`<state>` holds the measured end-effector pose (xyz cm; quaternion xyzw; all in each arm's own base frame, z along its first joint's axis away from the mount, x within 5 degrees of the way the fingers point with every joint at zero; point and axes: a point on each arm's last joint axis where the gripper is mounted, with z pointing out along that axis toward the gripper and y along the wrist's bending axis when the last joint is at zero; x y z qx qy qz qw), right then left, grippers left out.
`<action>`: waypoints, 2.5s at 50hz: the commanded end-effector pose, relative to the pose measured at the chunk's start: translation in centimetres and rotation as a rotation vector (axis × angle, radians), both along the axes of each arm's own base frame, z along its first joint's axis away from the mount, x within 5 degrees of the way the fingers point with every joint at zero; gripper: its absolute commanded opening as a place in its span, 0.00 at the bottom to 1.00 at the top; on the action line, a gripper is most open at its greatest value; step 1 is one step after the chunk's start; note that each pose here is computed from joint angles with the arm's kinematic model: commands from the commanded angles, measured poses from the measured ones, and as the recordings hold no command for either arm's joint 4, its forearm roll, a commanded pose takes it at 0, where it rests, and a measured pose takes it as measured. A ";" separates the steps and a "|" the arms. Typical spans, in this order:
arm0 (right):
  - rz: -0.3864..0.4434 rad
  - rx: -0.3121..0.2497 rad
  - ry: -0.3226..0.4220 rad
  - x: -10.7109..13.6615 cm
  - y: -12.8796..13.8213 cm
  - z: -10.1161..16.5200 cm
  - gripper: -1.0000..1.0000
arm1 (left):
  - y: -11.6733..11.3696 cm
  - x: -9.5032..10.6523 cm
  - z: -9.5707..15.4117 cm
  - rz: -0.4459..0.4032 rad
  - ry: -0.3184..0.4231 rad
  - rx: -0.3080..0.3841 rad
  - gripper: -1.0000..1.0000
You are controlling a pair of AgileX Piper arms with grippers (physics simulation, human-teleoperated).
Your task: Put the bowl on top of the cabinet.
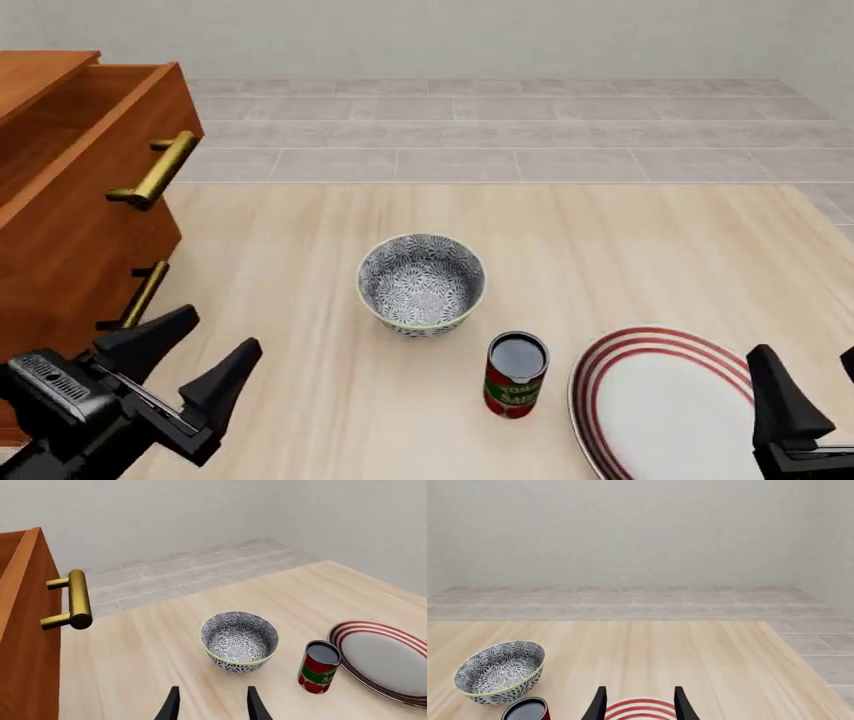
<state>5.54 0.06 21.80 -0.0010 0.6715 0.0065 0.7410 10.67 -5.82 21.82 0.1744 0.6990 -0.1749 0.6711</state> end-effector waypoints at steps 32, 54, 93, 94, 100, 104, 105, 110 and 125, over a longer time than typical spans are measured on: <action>-0.002 -0.004 -0.004 0.0 0.0 0.1 1.00 | -3.8 4.7 1.1 -0.058 0.067 0.006 1.00; -0.005 -0.006 -0.006 0.0 0.0 0.1 1.00 | -4.8 7.7 0.6 -0.024 0.149 0.072 1.00; -0.003 -0.007 -0.003 0.0 0.0 0.0 1.00 | -6.3 11.4 0.4 0.016 0.270 -0.004 1.00; -0.004 -0.007 -0.003 0.0 0.0 0.0 1.00 | -6.4 11.5 0.3 0.017 0.276 -0.005 1.00; -0.005 -0.007 -0.002 0.0 0.0 0.0 1.00 | -6.1 12.4 -0.2 0.043 0.288 0.027 1.00; -0.006 -0.004 -0.001 0.0 0.0 0.0 1.00 | -6.3 12.7 -0.2 0.040 0.289 0.023 1.00; -0.006 -0.004 0.000 0.0 0.0 0.0 1.00 | -6.3 12.8 -0.3 0.043 0.294 0.022 1.00; -0.006 -0.003 0.000 0.0 0.0 0.0 1.00 | -6.6 12.9 -0.3 0.038 0.301 0.012 1.00; -0.006 -0.004 -0.001 0.0 0.0 0.0 1.00 | -6.8 13.6 -1.5 0.055 0.350 -0.034 1.00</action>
